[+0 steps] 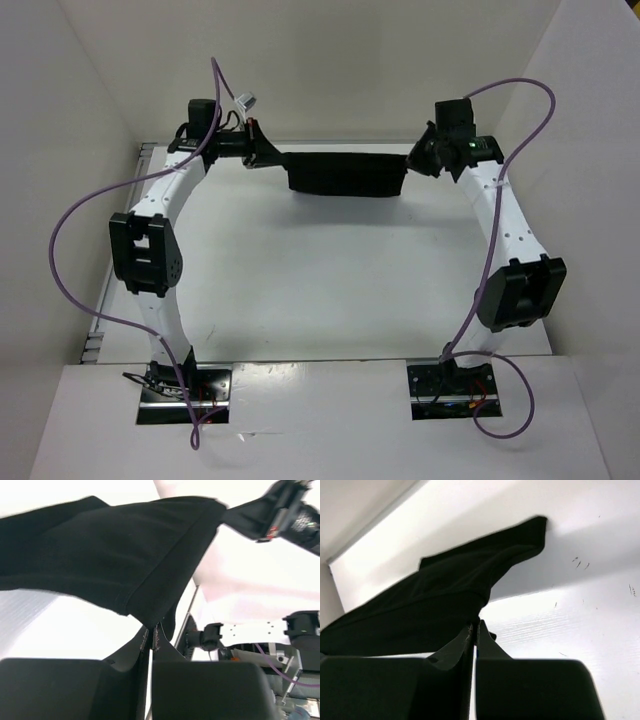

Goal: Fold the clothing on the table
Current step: Fold the skirt

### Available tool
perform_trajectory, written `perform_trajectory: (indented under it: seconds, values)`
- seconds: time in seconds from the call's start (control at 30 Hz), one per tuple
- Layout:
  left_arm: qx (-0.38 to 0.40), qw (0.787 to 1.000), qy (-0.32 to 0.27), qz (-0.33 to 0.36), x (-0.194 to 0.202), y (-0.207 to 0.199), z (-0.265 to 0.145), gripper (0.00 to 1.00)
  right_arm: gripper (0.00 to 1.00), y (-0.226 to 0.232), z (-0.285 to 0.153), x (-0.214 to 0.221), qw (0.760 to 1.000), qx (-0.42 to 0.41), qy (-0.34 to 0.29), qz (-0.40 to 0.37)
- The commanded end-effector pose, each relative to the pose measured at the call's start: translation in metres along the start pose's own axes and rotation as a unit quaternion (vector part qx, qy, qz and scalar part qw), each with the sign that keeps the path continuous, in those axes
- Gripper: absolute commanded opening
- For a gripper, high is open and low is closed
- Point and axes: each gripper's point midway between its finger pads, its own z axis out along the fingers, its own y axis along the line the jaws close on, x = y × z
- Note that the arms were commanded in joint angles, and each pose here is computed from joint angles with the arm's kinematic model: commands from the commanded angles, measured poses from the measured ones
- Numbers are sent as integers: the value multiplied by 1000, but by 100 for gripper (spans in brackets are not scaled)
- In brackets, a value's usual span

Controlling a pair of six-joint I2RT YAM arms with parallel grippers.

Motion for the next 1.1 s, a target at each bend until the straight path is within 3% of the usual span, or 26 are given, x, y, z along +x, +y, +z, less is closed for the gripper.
perform_trajectory:
  seconds: [0.0, 0.3, 0.43, 0.5, 0.7, 0.83, 1.07]
  values:
    - [10, 999, 2, -37, -2, 6, -3, 0, 0, -19, 16, 5, 999, 31, 18, -32]
    - [-5, 999, -7, -54, 18, 9, -22, 0, 0, -27, 7, 43, 998, -13, 60, -25]
    - [-25, 994, 18, -104, 78, 29, -27, 0, 0, -46, -8, 90, 994, -16, 105, -5]
    - [-33, 993, 20, -114, 100, 25, -35, 0, 0, -57, -14, 129, 988, -10, 153, 5]
    - [-65, 979, 55, -183, 185, 27, -55, 0, 0, -92, -51, 201, 974, 20, 222, 23]
    - [-85, 976, 61, -190, 200, 26, -62, 0, 0, -97, -71, 219, 969, 15, 245, 40]
    - [-112, 968, 66, -216, 192, 61, -48, 0, 0, -96, -50, 214, 969, 30, 244, 34]
